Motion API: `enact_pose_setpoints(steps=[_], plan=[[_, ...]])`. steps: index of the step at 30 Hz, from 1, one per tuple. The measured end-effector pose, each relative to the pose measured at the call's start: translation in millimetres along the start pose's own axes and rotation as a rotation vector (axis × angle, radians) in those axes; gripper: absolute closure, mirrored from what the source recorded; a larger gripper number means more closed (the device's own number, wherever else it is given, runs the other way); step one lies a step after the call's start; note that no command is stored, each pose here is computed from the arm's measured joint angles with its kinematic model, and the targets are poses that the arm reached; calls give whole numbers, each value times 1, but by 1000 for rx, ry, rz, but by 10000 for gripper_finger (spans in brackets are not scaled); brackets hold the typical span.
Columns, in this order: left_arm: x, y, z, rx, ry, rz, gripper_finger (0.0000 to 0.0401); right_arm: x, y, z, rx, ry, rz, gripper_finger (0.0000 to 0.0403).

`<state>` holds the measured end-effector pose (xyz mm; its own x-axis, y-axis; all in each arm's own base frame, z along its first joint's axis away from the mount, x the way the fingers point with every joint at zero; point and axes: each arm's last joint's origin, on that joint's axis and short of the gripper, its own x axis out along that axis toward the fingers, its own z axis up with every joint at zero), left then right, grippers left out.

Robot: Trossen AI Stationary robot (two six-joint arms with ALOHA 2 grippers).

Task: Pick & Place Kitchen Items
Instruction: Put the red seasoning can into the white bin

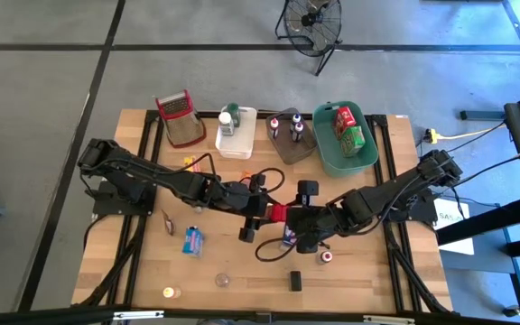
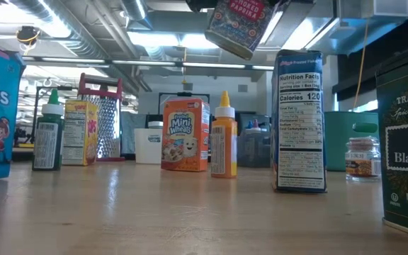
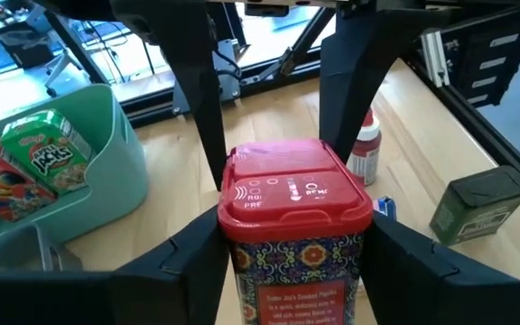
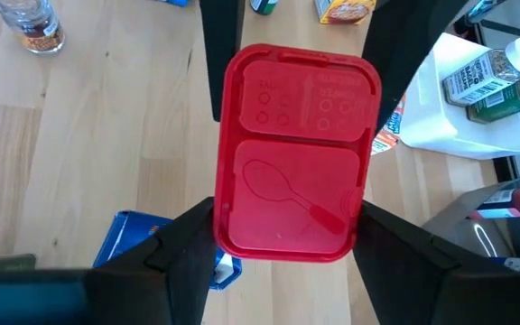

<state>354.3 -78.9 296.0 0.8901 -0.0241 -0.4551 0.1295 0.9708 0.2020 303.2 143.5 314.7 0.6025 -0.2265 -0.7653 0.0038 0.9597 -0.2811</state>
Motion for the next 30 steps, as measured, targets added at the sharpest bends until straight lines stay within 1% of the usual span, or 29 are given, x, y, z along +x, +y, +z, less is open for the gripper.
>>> enact_pose_setpoints(steps=[4,9,11,17,19,23,25,30], plan=[[0,0,0,1,-1,-4,197,0,0,0,25,-3,2,168],[0,0,0,21,-5,-4,200,0,0,1,61,-9,5,151],[0,0,0,28,-5,-2,201,0,-1,1,86,-12,-9,145],[-1,1,0,33,2,24,201,-2,-4,-1,102,-12,-60,138],[-4,3,0,35,17,62,201,-7,-6,-1,131,-12,-97,138],[-19,10,-1,87,97,207,201,-22,-8,-4,199,-14,-180,138],[-30,17,0,91,113,263,201,-27,-6,-8,210,-8,-209,138],[-65,44,2,59,154,375,201,-35,4,-12,229,-29,-208,138]])
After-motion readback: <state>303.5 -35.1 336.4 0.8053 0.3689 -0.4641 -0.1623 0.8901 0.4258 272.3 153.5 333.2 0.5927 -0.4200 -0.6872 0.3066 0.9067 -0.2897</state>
